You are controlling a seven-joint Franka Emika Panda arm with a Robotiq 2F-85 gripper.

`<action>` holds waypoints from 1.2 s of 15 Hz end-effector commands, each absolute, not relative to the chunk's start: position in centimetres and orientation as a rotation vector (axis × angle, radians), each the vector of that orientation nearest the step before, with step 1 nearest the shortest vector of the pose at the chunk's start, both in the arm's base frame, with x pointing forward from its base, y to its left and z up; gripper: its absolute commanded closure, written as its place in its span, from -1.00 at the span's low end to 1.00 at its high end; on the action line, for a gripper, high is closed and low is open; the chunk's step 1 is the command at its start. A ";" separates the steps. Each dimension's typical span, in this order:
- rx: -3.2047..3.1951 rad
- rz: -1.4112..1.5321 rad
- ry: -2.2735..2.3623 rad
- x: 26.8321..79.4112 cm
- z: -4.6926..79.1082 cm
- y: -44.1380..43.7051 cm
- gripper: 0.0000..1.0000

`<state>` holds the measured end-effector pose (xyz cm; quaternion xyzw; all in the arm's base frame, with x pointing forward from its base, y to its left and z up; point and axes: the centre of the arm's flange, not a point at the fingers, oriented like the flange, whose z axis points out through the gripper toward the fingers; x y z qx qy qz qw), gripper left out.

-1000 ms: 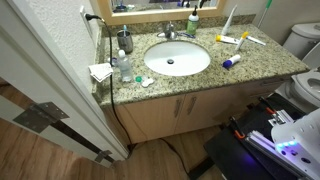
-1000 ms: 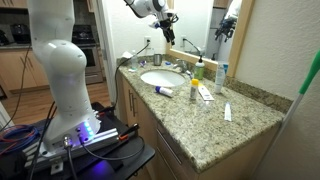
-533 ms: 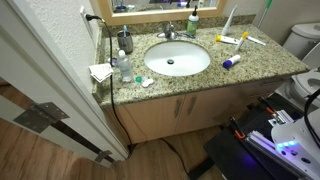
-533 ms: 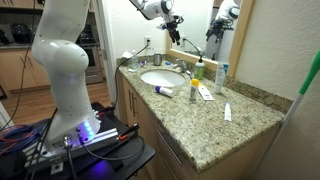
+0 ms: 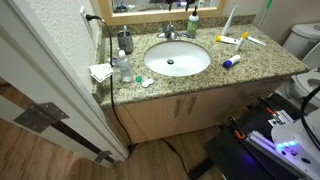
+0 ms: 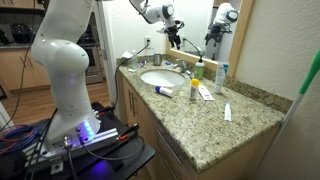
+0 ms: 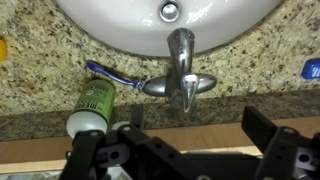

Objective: Open the faucet of the hand wash sink.

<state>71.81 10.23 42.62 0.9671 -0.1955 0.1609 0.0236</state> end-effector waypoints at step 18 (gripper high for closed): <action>2.947 0.470 -0.541 76.9 33.0 9.6 -1.00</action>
